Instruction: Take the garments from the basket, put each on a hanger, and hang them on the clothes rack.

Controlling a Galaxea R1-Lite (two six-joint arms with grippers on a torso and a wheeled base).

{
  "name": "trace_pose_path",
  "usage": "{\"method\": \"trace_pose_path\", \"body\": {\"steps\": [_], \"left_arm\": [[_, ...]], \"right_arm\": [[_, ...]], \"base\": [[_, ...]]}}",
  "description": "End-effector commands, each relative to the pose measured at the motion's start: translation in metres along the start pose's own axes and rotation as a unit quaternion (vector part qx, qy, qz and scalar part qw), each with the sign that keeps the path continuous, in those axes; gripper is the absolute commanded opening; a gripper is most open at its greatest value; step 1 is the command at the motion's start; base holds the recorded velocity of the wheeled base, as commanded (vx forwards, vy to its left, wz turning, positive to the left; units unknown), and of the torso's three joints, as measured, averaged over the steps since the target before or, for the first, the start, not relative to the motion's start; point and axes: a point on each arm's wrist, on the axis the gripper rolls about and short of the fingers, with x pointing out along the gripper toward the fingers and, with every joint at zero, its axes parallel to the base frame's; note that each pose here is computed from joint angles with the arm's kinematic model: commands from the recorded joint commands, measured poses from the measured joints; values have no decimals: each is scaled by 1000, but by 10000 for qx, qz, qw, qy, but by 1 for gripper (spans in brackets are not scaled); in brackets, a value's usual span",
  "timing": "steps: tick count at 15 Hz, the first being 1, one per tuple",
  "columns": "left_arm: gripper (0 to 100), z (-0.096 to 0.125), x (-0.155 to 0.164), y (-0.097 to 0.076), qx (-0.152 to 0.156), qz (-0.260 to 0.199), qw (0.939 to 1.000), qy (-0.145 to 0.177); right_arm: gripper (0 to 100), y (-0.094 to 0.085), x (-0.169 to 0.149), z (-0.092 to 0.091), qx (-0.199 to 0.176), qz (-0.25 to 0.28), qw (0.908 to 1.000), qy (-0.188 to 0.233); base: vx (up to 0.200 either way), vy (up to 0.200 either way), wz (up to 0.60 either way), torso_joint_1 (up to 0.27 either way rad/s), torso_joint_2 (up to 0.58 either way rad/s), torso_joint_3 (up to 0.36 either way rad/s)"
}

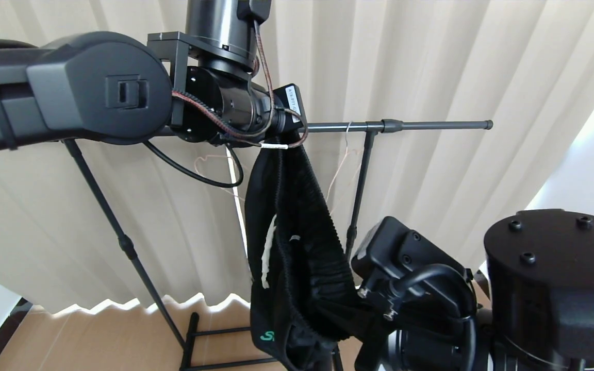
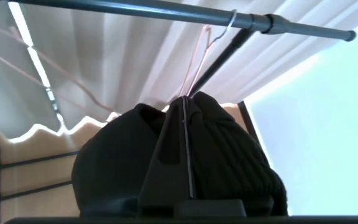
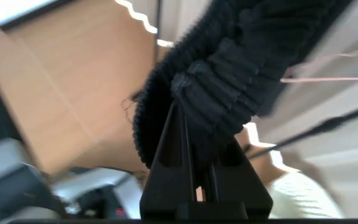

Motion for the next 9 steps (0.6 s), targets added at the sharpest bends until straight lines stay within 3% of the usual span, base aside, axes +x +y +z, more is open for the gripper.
{"method": "trace_pose_path", "body": {"steps": [1,2,4,7,9], "left_arm": [[0,-1,10,-1,-20,-39,10000,12],[0,1,8,-2,-32,-124,9999,12],[0,1,8,-1,-37,-104,9999,19],[0,4,3,3,-41,-28,10000,-13],[0,7,-6,11,-6,107,9999,85]], "right_arm": [[0,18,14,6,109,231,9997,10],[0,23,17,13,433,285,9986,-90],[0,23,18,20,634,271,9975,-183],[0,16,16,14,565,143,9983,3],[0,-12,11,7,223,-303,9985,400]], "base": [[0,0,0,0,0,0],[0,0,0,0,0,0],[0,0,0,0,0,0],[0,0,0,0,0,0],[0,0,0,0,0,0]]}}
